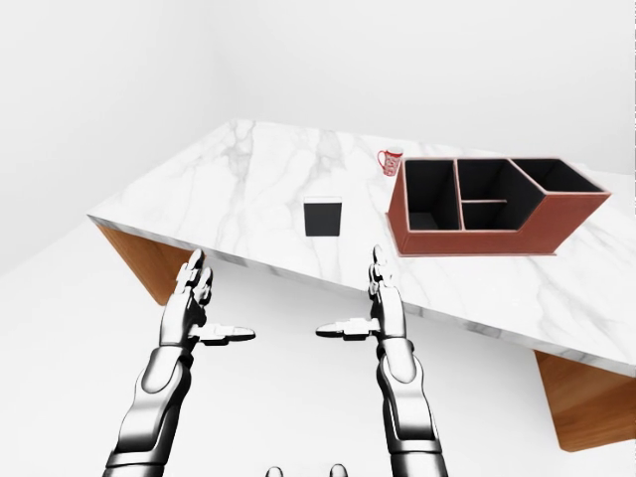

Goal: Pick up the book and place it in the right compartment of the caddy.

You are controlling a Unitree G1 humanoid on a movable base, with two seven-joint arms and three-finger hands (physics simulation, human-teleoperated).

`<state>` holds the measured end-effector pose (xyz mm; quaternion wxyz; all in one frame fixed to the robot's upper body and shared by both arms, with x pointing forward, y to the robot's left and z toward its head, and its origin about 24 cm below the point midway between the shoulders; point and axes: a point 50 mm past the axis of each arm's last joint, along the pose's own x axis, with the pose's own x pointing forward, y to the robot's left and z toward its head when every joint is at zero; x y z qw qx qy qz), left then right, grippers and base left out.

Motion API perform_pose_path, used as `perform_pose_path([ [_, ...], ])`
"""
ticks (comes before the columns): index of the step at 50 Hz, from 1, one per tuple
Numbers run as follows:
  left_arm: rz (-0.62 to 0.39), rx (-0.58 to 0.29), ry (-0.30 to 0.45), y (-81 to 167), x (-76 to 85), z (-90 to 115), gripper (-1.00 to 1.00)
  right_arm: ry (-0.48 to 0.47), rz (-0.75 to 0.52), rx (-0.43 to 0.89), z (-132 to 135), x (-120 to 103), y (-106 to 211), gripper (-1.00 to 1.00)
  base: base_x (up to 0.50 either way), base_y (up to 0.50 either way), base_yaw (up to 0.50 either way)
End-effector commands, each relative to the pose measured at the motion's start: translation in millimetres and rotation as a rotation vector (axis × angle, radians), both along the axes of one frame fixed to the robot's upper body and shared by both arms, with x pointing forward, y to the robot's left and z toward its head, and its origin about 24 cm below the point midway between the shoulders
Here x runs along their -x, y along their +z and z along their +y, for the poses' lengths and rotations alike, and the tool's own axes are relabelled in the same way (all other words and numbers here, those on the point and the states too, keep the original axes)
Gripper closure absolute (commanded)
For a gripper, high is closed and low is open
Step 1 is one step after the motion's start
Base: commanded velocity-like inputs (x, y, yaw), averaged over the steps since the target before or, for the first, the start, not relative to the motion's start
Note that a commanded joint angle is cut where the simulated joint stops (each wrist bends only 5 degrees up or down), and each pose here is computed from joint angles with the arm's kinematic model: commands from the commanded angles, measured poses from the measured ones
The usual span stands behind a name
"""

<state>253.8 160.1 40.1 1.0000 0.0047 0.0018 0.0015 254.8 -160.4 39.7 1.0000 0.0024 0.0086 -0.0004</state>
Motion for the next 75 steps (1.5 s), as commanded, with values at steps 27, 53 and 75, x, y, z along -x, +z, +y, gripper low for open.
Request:
perform_pose_path([
  [27,0.000,0.000,0.000,0.0,0.0,0.0,-1.00,-0.001,0.001,0.001,-0.2,-0.1,5.9,-1.00,0.09,-0.35,0.00],
  [53,0.000,0.000,0.000,0.0,0.0,0.0,-1.00,-0.003,0.009,0.003,-0.4,-0.6,-2.1,-1.00,0.10,-0.38,0.00],
  [75,0.000,0.000,0.000,0.0,0.0,0.0,-1.00,-0.002,0.006,0.006,0.1,-0.6,-0.4,-1.00,0.07,-0.27,0.00],
])
